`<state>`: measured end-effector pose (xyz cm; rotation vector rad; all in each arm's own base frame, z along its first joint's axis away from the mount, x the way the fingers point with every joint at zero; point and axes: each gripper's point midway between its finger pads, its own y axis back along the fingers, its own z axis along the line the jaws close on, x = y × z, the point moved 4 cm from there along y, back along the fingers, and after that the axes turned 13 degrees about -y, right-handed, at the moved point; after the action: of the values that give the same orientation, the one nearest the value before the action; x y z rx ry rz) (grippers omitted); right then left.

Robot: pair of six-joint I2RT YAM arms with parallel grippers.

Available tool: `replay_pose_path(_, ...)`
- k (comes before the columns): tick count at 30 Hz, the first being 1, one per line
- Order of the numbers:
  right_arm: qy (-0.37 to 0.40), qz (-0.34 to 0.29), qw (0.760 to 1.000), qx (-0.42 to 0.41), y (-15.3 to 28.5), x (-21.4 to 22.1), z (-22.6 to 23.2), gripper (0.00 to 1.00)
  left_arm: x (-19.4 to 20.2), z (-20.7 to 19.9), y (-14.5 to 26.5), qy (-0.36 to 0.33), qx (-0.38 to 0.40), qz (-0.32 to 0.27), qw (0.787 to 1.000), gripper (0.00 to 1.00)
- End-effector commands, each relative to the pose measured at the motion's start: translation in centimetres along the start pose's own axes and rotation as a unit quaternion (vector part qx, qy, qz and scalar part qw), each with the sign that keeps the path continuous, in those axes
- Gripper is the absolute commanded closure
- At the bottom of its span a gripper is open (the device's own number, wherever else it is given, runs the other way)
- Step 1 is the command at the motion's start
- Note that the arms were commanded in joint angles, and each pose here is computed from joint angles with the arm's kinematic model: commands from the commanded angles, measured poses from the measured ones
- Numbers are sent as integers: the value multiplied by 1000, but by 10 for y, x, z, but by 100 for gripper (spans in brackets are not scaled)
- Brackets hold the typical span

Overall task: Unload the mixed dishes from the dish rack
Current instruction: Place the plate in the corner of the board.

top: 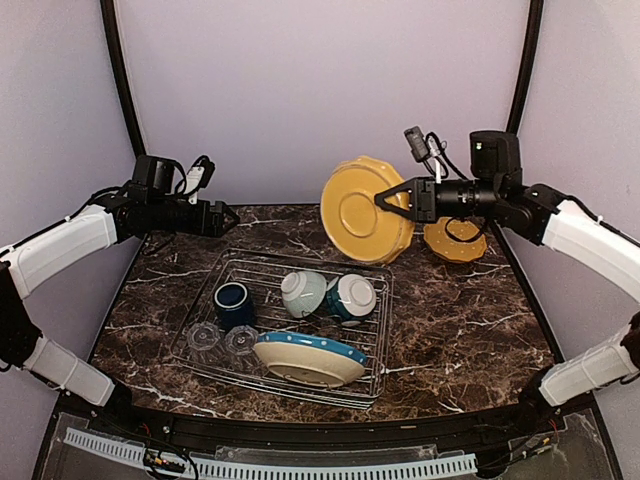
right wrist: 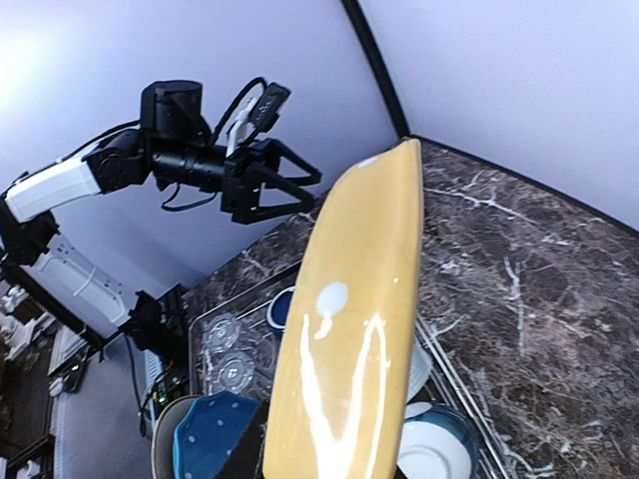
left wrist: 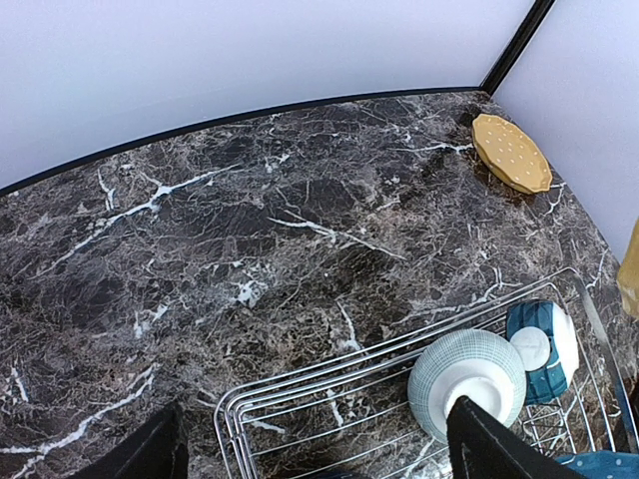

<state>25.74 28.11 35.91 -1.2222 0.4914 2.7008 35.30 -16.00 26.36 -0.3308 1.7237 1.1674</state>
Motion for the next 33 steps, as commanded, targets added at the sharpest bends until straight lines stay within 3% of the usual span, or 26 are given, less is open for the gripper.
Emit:
replay_pose_path(1,62,-157,981,96,39,-42,1,100,-7,-1,9,1,3,-10,1000,11)
replay_pose_path(4,61,-185,960,202,60,-37,-23,100,-7,-1,9,1,2,-11,1000,11)
replay_pose_path(8,55,-202,911,356,92,-26,-59,100,-7,-1,9,2,2,-11,1000,11)
replay_pose_path(14,50,-188,857,477,115,-10,-90,100,-7,-1,8,3,5,-11,1000,11)
replay_pose_path(19,48,-159,831,531,115,-7,-115,100,-6,-1,7,4,4,-9,1000,11)
replay_pose_path(26,40,-86,825,557,105,-14,-168,100,-6,0,7,3,2,-7,1000,11)
replay_pose_path(33,29,-40,784,618,117,-31,-221,100,-6,0,7,3,3,-8,1000,11)
